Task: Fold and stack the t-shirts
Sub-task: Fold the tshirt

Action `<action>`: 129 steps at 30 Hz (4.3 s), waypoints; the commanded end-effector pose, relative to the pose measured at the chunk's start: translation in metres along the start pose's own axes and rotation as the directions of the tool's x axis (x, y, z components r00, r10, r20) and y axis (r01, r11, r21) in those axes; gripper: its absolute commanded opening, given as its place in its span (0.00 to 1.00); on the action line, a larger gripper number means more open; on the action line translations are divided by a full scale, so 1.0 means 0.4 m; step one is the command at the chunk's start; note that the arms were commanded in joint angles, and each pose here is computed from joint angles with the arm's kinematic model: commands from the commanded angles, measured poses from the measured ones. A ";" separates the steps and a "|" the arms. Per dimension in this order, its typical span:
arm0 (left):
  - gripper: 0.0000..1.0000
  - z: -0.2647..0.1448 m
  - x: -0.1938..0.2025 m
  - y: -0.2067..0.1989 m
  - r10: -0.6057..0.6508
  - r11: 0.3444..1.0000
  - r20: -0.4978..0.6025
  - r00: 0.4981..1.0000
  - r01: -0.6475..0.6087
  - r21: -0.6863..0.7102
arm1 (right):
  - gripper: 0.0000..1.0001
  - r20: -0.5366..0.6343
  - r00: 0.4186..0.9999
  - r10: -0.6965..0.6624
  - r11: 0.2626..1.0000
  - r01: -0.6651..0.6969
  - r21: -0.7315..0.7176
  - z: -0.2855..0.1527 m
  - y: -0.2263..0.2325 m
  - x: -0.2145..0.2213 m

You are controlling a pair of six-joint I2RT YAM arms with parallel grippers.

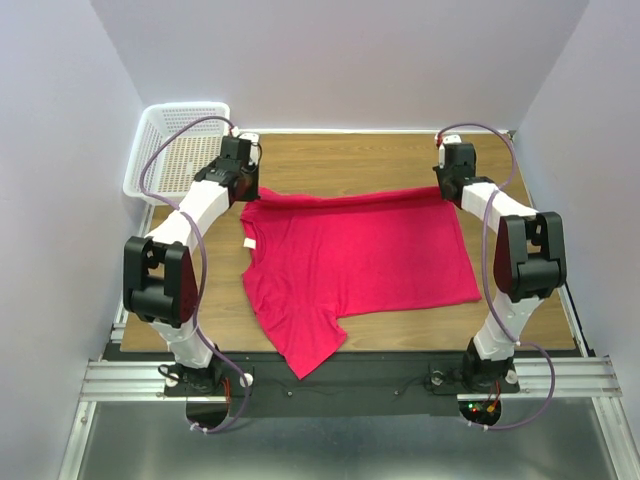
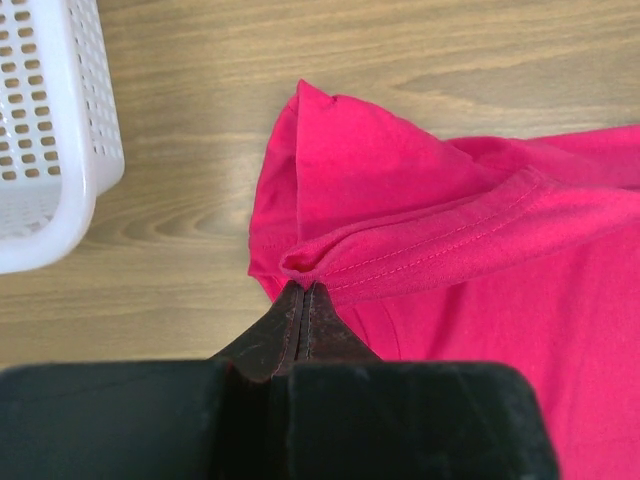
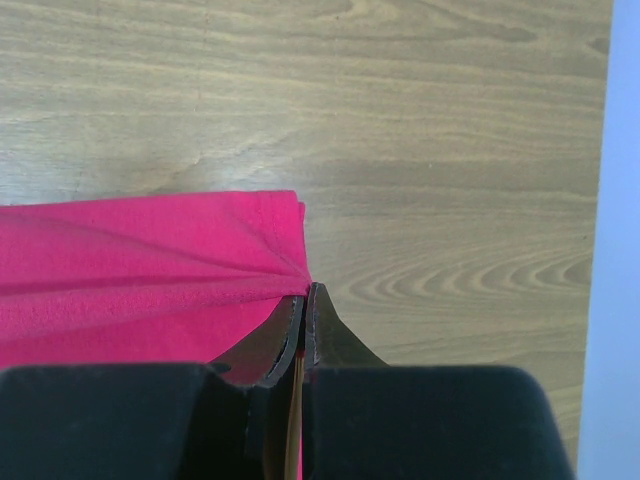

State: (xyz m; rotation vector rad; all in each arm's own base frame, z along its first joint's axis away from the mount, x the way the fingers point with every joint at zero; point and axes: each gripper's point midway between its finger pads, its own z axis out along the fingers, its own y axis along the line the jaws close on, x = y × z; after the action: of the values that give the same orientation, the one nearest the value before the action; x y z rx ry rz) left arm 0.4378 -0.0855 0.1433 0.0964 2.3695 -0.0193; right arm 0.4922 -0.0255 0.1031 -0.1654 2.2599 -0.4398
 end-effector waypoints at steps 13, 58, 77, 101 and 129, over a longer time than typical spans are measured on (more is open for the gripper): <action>0.02 -0.052 0.080 -0.062 -0.072 0.990 -0.025 0.997 0.074 0.124 | 0.01 0.043 0.996 0.073 0.996 -0.076 0.049 -0.028 -0.033 -0.011; 0.84 -0.048 0.035 -0.095 -0.312 0.927 0.063 0.948 0.289 0.241 | 0.65 -0.137 0.539 0.831 0.522 -0.841 -0.140 -0.084 -0.045 0.058; 0.59 0.078 0.107 -0.183 -0.292 0.904 -0.098 0.951 0.309 0.296 | 0.64 -0.261 0.112 0.959 0.105 -0.994 -0.039 -0.045 0.025 0.107; 0.59 0.145 0.249 -0.156 -0.272 0.929 -0.195 0.942 0.310 0.204 | 0.60 -0.330 -0.022 0.944 -0.015 -1.000 0.025 -0.032 0.069 0.137; 0.59 0.130 0.281 -0.131 -0.254 0.943 -0.208 0.945 0.290 0.162 | 0.07 -0.209 0.334 0.919 0.324 -0.942 -0.081 -0.035 -0.004 0.111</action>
State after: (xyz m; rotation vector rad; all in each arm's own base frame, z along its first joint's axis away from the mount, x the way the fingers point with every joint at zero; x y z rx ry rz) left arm 0.4056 -0.1432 0.0349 -0.1580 2.4899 -0.4576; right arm 0.4394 -0.0244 0.0564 1.2745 2.0883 0.5050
